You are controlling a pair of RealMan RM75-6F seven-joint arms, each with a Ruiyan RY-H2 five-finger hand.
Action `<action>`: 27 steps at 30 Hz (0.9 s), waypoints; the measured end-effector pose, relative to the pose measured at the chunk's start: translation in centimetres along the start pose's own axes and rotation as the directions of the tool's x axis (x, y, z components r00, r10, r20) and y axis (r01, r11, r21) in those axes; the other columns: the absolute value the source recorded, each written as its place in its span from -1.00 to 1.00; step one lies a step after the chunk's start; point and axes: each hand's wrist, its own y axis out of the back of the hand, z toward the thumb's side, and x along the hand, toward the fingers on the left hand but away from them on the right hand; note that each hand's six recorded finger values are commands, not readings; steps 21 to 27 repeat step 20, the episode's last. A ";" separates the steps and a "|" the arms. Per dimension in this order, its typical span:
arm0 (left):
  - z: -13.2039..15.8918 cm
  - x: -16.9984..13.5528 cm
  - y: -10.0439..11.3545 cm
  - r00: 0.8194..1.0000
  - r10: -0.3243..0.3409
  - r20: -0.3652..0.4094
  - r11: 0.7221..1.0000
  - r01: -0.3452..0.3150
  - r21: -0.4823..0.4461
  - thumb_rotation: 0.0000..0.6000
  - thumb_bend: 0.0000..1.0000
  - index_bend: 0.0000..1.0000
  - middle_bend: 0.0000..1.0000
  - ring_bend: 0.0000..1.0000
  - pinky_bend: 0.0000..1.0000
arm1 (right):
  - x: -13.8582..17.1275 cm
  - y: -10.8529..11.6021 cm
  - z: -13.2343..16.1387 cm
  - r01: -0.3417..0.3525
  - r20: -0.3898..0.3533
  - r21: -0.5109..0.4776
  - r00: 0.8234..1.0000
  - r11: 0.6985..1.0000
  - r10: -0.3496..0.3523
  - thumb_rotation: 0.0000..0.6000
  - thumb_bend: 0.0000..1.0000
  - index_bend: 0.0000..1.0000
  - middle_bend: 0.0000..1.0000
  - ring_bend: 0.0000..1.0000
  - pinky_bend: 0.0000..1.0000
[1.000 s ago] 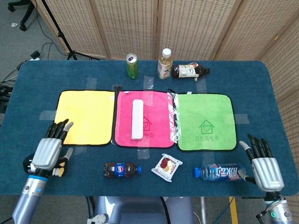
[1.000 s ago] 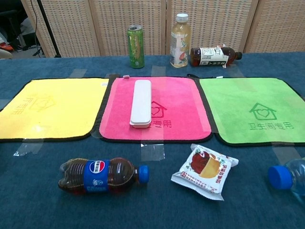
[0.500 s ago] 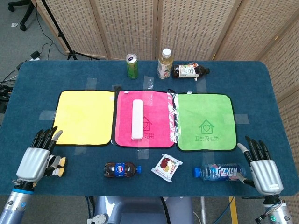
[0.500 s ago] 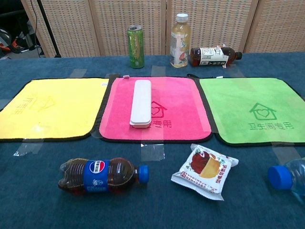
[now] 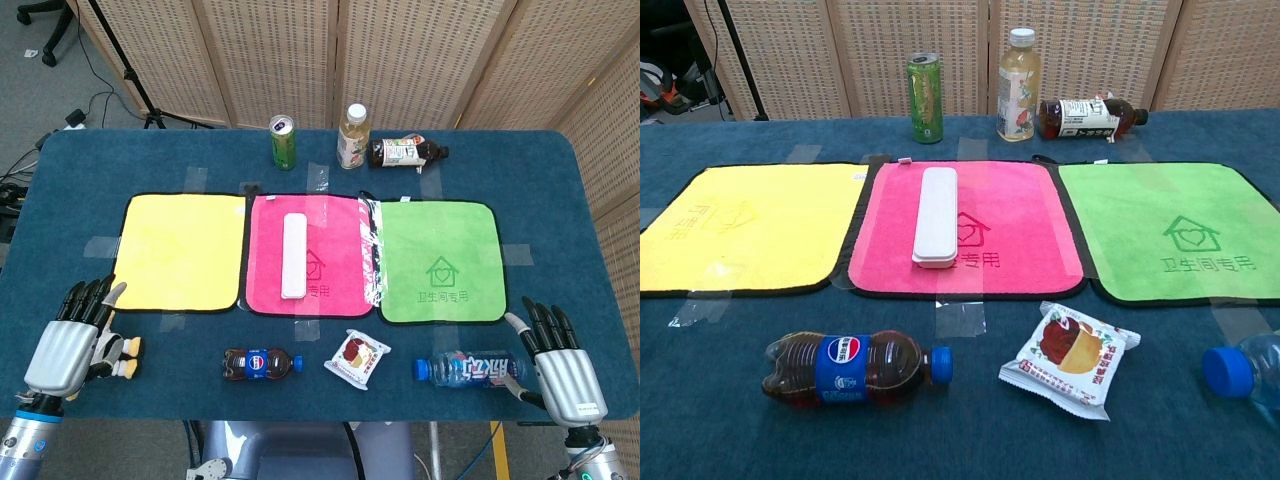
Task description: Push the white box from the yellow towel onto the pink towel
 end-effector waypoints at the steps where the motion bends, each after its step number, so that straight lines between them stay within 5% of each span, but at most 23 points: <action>1: -0.1 0.0 0.0 1.000 0.002 -0.002 1.000 -0.002 -0.002 1.00 -0.25 -0.93 -1.00 -1.00 -0.96 | 0.0 0.1 -0.1 0.004 0.001 -0.004 1.000 1.000 -0.004 1.00 -1.00 -0.72 -1.00 -1.00 -1.00; 27: -0.5 0.7 -0.6 1.000 -0.013 -0.022 1.000 0.012 -0.014 1.00 -0.25 -0.93 -1.00 -1.00 -0.96 | -0.3 -0.1 0.2 -0.011 0.001 -0.012 1.000 1.000 0.011 1.00 -1.00 -0.72 -1.00 -1.00 -1.00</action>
